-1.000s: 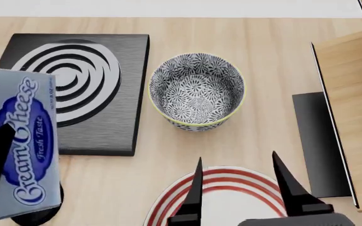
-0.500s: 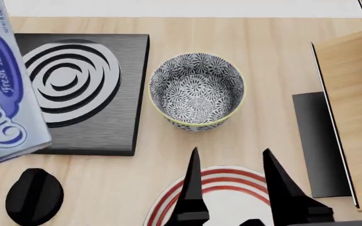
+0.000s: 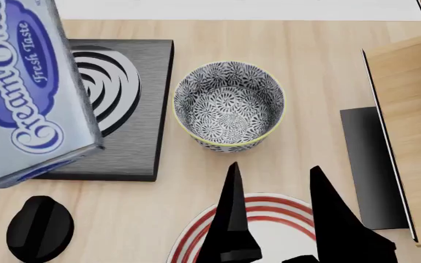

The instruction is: Pick up the cream cheese and put it in the bowl.

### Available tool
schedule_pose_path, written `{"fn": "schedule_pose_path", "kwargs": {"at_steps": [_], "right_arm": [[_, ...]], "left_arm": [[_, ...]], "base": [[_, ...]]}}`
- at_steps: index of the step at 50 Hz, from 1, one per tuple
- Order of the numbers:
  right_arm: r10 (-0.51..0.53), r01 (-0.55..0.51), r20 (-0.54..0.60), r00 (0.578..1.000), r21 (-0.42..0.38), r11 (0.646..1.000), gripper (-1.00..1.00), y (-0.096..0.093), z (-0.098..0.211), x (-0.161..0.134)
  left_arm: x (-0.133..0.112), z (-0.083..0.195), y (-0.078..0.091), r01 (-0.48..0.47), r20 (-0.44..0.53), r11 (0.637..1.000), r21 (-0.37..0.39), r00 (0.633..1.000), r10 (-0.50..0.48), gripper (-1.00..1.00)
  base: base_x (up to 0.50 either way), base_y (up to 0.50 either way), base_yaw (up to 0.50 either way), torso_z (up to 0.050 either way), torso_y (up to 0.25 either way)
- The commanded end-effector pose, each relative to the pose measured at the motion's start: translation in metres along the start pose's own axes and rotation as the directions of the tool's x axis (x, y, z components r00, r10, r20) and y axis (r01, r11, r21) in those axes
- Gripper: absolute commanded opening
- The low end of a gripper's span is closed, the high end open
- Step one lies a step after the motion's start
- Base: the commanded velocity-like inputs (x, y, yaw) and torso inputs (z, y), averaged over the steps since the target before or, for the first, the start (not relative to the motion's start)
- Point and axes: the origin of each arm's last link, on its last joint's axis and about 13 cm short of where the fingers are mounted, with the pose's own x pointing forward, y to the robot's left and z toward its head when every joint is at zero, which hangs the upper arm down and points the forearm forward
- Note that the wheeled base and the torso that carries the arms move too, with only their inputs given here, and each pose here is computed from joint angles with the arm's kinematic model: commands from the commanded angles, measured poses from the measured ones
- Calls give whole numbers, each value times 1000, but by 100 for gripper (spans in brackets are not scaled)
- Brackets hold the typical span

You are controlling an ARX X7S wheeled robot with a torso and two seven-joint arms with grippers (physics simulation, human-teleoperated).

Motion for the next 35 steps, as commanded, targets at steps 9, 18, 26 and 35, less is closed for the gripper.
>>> {"fn": "schedule_pose_path", "kwargs": {"at_steps": [9,18,26,35], "right_arm": [[73,-78,41,996,138,987,100,1,2,-4],[147,-169,89,985,345,923,100,4,6,-7],[188,-219,112,976,532,818,100,9,5,-10],[207,-233,115,972,618,751,100,13,8,-14]], "left_arm": [[15,-7,46,153,-22,959,-238,986,-163,-100],[17,-8,54,194,-23,949,-250,978,-206,-100],[19,-8,58,206,-15,947,-248,976,-217,-100],[18,-9,58,210,-16,950,-232,975,-220,-100]], "base": [[0,0,0,0,0],[0,0,0,0,0],[0,0,0,2,0],[0,0,0,0,1]]}}
